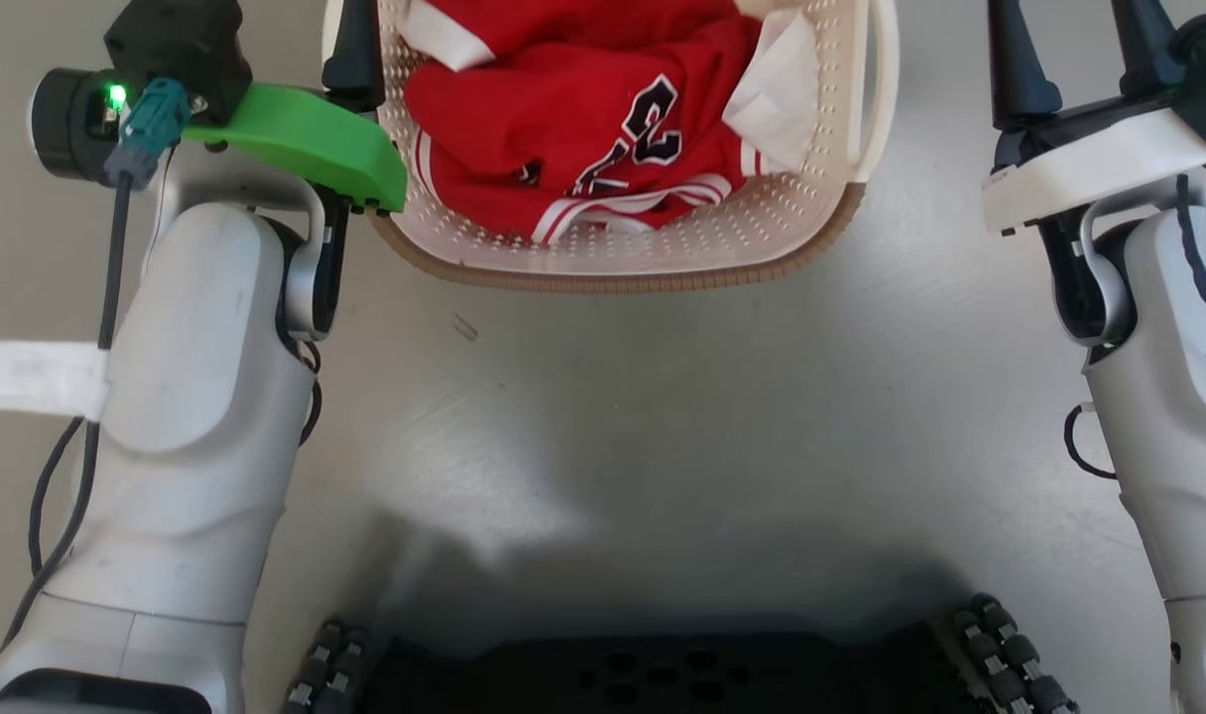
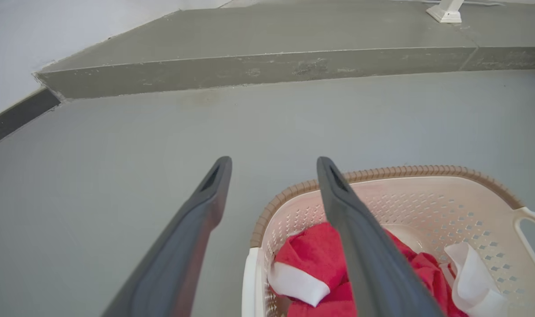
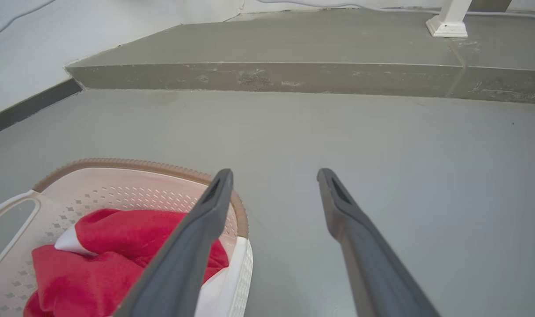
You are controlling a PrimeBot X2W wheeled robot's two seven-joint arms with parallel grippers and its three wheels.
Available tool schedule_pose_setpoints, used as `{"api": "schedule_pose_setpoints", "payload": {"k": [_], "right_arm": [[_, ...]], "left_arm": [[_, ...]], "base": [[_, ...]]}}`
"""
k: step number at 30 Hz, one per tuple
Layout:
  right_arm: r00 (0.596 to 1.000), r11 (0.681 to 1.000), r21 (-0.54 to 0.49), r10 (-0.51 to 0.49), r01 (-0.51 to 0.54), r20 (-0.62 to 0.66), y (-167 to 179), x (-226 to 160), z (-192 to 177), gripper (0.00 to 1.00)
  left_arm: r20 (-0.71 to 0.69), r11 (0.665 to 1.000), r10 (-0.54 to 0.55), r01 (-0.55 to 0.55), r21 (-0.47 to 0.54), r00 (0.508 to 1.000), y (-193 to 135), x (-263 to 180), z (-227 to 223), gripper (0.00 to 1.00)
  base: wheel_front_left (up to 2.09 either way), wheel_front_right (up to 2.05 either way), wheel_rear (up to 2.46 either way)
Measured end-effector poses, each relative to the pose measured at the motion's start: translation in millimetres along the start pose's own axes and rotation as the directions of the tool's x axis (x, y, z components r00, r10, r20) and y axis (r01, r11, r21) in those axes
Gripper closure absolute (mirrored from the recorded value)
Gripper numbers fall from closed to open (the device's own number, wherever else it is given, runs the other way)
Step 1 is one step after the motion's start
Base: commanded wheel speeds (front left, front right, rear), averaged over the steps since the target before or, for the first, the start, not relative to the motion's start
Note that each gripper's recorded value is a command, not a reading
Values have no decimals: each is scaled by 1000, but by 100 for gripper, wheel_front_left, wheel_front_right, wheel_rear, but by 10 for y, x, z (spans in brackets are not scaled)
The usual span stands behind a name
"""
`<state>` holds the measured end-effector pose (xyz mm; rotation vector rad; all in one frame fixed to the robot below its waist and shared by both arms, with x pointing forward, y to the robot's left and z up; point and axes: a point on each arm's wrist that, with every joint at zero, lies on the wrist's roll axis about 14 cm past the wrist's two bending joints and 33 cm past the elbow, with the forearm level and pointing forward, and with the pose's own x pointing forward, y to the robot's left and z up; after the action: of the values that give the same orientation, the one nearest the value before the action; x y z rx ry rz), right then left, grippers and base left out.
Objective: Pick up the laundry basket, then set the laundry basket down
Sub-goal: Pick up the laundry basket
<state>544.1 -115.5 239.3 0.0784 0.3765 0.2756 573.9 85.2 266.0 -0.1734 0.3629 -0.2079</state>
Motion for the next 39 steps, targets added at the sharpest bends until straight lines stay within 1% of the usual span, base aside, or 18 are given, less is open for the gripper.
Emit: {"api": "schedule_pose_setpoints", "payload": {"k": [5,13,18,26,27,28,33,39], "right_arm": [[995,1000,19,10,-8,-96,36,5,-411,0],[982,998,50,52,-44,-184,200,-29,-770,0],[971,996,69,67,-52,-230,263,-69,-934,0],[959,994,83,87,-67,-271,332,-114,-1075,0],[958,994,83,90,-70,-273,333,-106,-1079,8],[957,994,83,90,-70,-274,330,-100,-1084,100],[957,992,99,102,-78,-273,388,-67,-1078,100],[953,993,99,89,-63,-291,344,-97,-1078,100]], "left_arm": [[-128,1000,7,-10,-24,992,84,-19,-492,0],[-291,997,9,-31,-70,957,155,-141,-1039,0],[-341,996,5,-37,-87,940,162,-150,-1214,0],[-370,995,0,-35,-90,929,176,-131,-1316,0],[-371,995,0,-36,-89,929,180,-124,-1319,62],[-371,995,-1,-34,-89,929,180,-114,-1320,100],[-377,995,-20,-17,-94,926,142,-85,-1333,100],[-388,995,-30,-9,-99,921,95,-133,-1346,100]], "base": [[0,0,0],[0,0,0],[0,0,0],[0,0,0],[0,0,0],[0,0,0],[0,0,0],[0,0,0]]}}
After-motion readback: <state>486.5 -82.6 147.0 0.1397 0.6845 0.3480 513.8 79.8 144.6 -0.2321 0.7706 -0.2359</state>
